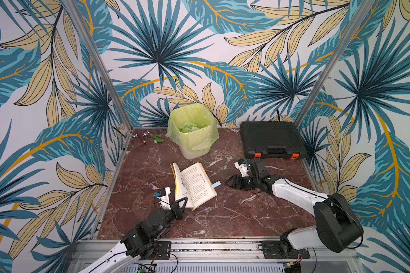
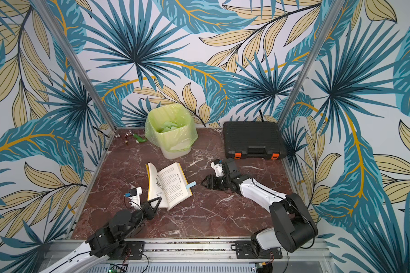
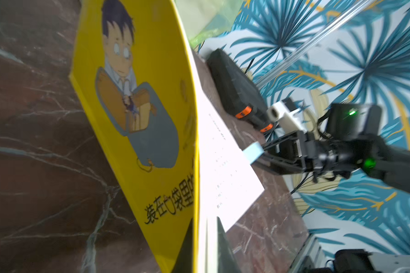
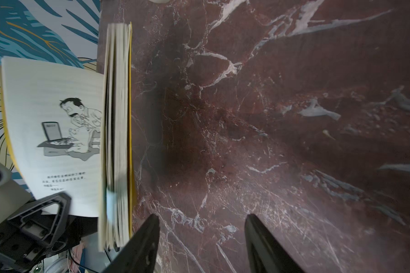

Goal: Peel off the used sticky note
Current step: Turn the page of the book at the center of the board.

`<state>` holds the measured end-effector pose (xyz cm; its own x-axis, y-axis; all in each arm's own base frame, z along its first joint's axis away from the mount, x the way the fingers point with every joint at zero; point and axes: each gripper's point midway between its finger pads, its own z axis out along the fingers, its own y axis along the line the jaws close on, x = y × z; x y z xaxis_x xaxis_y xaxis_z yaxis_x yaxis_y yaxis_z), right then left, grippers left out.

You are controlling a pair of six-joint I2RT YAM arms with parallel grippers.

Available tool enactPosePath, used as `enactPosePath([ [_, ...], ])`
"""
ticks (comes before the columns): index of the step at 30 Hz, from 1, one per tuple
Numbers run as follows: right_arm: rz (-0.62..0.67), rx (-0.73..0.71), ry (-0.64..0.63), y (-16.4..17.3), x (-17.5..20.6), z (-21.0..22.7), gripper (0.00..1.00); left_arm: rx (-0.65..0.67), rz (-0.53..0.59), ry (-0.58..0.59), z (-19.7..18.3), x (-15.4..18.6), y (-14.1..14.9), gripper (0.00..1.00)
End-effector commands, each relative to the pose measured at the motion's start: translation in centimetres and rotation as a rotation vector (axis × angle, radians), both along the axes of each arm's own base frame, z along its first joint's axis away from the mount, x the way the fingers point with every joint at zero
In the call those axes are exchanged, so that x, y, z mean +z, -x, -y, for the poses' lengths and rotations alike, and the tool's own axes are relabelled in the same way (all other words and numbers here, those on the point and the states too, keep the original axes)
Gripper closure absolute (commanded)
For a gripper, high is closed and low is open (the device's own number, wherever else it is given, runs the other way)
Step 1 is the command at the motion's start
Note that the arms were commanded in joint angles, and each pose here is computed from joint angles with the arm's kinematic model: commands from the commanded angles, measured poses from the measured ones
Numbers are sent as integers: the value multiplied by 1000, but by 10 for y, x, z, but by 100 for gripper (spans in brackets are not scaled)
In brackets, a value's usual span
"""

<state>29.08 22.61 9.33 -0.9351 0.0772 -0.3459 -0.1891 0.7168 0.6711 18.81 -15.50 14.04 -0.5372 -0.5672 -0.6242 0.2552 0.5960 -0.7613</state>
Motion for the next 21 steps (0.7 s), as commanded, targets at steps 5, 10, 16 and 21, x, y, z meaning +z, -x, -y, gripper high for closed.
enactPosePath([
  [5, -38, 31, -97, -2, -8, -20, 38, 20, -103, -104, -10, -41, 4, 100],
  [10, -35, 30, -134, -11, -8, -28, 37, -11, -104, -112, -7, -42, 7, 100],
  [16, 3, 85, -250, -22, 21, -48, 34, -51, -90, -111, -1, -39, 10, 100],
  [21, 28, 147, -326, -30, 48, -62, 31, -94, -75, -116, 5, -37, 14, 100],
])
